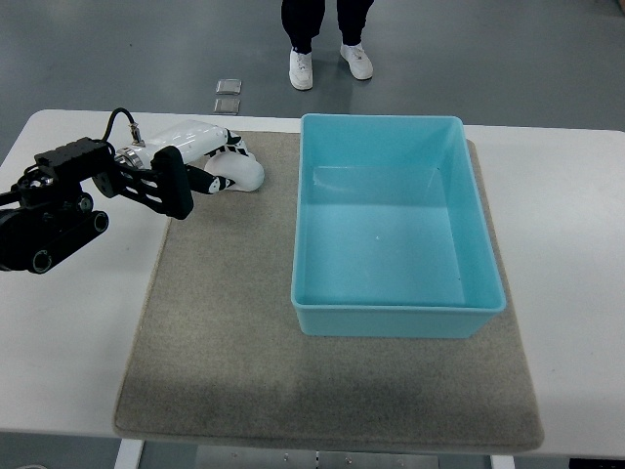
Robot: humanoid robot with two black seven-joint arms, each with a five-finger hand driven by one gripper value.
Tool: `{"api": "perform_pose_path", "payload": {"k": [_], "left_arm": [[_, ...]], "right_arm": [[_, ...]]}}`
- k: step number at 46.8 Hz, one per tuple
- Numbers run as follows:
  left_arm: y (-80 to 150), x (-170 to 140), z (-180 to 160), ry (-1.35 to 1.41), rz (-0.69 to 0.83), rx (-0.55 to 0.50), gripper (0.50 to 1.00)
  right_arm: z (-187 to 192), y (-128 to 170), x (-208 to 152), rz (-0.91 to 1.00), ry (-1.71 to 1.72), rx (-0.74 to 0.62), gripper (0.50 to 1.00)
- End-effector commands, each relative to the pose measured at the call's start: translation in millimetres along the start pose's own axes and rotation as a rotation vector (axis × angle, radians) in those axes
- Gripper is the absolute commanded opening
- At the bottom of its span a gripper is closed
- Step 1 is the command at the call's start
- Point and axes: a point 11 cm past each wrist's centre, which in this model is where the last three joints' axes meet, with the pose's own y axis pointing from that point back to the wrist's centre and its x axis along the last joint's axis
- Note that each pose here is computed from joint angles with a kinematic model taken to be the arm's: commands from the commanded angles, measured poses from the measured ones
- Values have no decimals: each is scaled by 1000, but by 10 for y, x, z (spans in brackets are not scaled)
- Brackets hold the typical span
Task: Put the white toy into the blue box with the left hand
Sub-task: 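Close the left hand's fingers around the white rabbit toy, then lift the toy with the left hand and carry it over the blue box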
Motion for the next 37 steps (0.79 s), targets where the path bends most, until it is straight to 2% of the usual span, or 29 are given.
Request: {"api": "perform_pose_path", "payload": {"k": [1, 8, 18, 27, 37], "left_arm": [[0, 128, -15, -1, 40, 4, 500], [2, 648, 42, -37, 187, -21, 500], [-14, 939, 851, -57, 232, -280, 500], [27, 812, 1495, -45, 195, -485, 500], [55, 355, 1947, -23, 69, -635, 500]], "right_arm": [[1, 0, 0, 0, -1, 1, 936], [2, 0, 0, 0, 1, -1, 936], [2, 0, 0, 0, -1, -1, 936], [2, 0, 0, 0, -1, -1, 936], [2, 0, 0, 0, 1, -1, 936]]}}
